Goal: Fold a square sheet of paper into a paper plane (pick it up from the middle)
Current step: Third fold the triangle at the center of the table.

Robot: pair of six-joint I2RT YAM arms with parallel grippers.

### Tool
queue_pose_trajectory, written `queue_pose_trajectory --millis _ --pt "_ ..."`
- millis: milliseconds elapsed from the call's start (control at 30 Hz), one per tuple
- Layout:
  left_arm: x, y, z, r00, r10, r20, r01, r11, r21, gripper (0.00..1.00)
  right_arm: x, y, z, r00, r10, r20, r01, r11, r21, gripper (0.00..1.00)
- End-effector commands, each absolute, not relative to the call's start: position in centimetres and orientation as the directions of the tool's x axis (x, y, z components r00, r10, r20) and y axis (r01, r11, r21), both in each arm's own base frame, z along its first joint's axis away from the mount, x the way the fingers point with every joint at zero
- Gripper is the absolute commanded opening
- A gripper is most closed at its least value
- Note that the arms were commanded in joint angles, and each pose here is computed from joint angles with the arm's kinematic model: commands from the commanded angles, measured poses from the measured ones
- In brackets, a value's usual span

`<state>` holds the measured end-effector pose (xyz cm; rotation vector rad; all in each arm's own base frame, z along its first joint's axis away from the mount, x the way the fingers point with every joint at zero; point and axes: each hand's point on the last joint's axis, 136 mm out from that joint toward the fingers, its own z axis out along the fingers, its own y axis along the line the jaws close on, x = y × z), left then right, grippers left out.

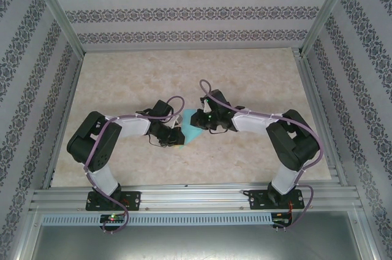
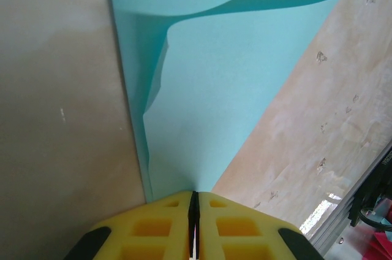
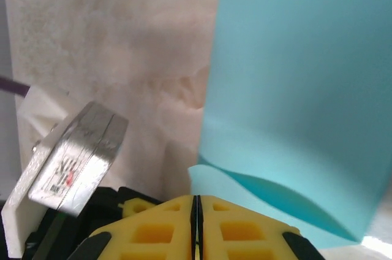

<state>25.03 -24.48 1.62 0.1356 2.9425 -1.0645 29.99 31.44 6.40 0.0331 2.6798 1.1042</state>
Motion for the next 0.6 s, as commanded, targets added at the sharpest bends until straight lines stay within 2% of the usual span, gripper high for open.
queue_pose_trajectory --millis 0,300,567 --pt "23.9 -22.9 -0.4 -0.997 0.067 0.032 0.036 0.820 -0.571 0.12 28.6 32.4 4.9 -0.977 0.114 -0.179 -0.048 0.703 0.710 0.12" --pt "23.8 -22.4 -0.8 -0.998 0.057 0.040 0.026 0.839 -0.543 0.12 26.7 32.1 0.4 -0.984 0.126 -0.125 0.010 0.742 0.670 0.11" --pt "23.2 -21.8 -1.3 -0.997 0.061 0.055 0.024 0.855 -0.518 0.09 29.0 27.8 -1.5 -0.969 0.213 -0.124 0.089 0.771 0.630 0.11"
